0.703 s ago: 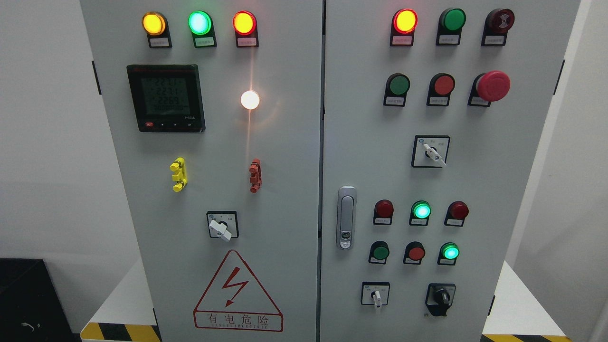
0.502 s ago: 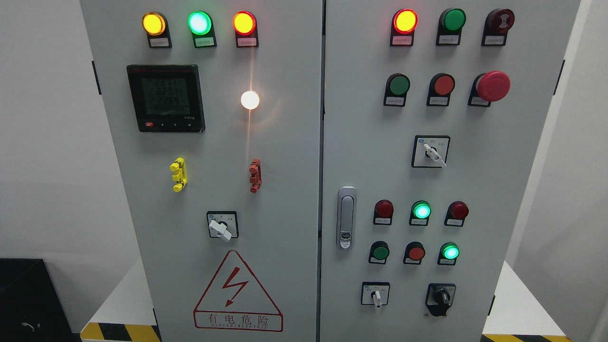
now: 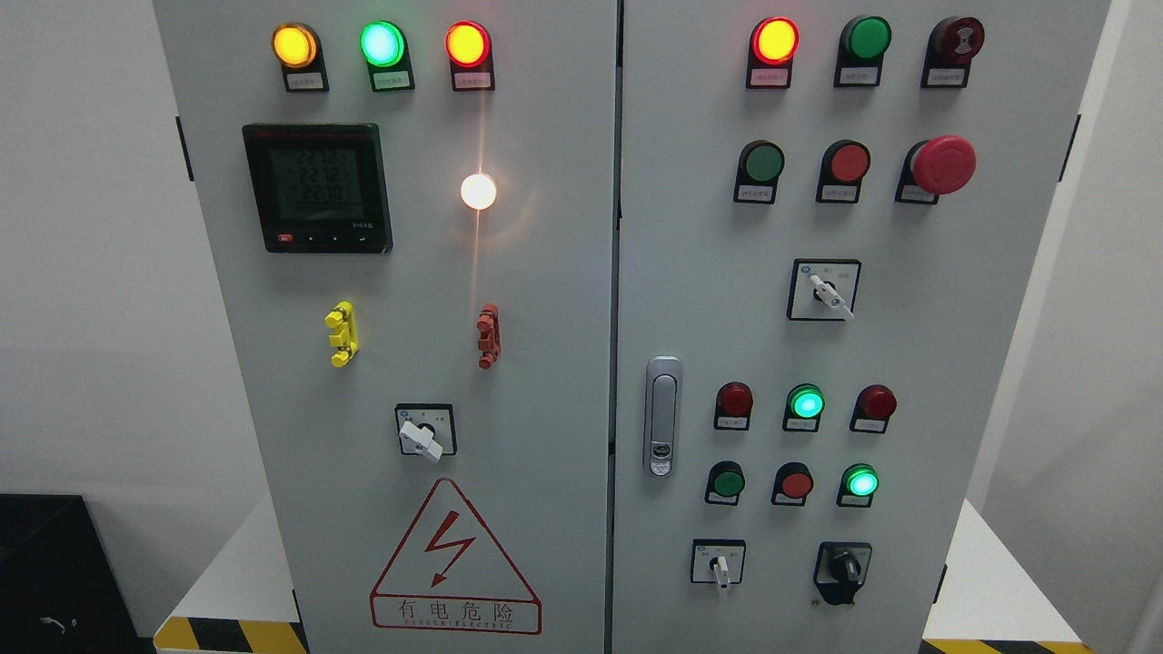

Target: Flip black knob to close circuit

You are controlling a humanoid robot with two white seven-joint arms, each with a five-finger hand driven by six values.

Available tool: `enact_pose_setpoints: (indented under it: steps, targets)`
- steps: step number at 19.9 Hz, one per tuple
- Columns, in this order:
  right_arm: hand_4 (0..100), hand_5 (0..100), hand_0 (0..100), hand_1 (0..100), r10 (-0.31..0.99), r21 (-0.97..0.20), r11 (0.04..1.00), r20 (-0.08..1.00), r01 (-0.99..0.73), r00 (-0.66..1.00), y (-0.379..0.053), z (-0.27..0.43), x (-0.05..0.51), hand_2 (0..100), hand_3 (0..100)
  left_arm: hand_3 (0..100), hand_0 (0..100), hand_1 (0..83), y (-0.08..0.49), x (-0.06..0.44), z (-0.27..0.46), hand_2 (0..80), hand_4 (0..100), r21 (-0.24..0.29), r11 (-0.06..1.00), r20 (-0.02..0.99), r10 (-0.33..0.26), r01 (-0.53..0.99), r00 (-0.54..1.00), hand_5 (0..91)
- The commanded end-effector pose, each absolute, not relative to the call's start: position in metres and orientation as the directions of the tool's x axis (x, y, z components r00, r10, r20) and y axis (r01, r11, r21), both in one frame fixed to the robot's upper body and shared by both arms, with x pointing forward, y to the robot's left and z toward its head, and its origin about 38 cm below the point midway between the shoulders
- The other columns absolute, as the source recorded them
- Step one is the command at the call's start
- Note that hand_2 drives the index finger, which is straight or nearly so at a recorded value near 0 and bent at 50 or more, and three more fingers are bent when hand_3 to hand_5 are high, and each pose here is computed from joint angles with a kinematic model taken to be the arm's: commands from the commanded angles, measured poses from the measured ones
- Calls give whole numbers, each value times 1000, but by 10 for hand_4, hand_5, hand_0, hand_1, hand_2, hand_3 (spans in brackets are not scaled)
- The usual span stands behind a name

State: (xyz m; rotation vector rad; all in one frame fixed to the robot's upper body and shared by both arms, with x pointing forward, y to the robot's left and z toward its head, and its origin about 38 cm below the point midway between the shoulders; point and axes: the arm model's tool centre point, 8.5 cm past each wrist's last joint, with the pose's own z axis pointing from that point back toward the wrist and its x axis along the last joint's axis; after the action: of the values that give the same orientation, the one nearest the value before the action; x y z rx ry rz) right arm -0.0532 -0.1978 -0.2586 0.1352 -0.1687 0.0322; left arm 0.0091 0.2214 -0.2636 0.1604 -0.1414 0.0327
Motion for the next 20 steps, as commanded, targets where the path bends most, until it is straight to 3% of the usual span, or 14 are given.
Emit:
enact_pose_setpoints:
  steps: [1,7,20]
  targets:
    - [260,2,0,180,235,-12,970,300,-242,925,-213,-256,-13,235,316,0,120,556,221,9,-264,0,0,156,987,143,22,-44,989,0]
    - [442,180,0,188,437,-225,900,454,-374,777,-228,-237,64,393,501,0,120,556,222,9,-264,0,0,158,987,143,22,-45,989,0]
    - [509,296,0,196,625,-495,779,569,-385,534,-253,-147,203,447,574,0,120,556,221,9,-264,0,0,156,987,143,22,-44,989,0]
